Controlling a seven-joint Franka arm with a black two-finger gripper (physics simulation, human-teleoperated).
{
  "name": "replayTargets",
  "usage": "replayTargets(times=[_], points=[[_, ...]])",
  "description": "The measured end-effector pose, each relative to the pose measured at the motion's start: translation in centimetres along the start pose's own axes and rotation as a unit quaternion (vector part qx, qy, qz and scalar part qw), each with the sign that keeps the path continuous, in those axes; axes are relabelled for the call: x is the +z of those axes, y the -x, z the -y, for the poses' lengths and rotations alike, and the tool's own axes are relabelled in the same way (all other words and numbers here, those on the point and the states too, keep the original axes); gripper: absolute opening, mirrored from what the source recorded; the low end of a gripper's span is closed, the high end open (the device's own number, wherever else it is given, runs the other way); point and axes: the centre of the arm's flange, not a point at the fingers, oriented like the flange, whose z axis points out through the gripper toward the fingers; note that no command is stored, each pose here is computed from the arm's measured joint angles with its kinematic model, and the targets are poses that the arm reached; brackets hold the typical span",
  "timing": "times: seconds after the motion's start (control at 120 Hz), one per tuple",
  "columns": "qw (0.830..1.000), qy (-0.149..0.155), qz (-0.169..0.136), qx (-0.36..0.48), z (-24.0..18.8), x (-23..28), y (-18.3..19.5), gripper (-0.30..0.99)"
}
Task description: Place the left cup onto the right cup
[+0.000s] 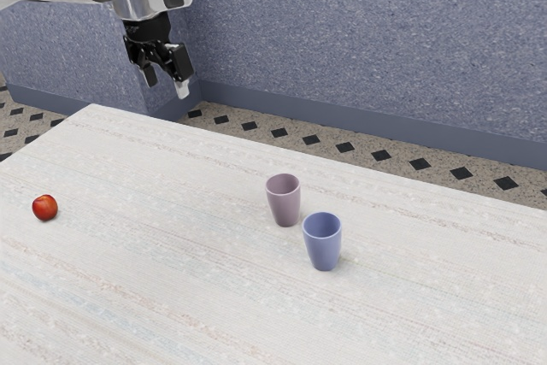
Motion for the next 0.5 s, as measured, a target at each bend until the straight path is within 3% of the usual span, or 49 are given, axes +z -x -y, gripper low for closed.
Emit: replayTargets(times=[0.367, 0.5], points=[[1.0, 0.001, 0.005, 0.0, 0.0, 0.3, -0.1, 0.69], [1.0, 0.001, 0.011, 0.008, -0.8, 1.8, -2.0, 0.69]])
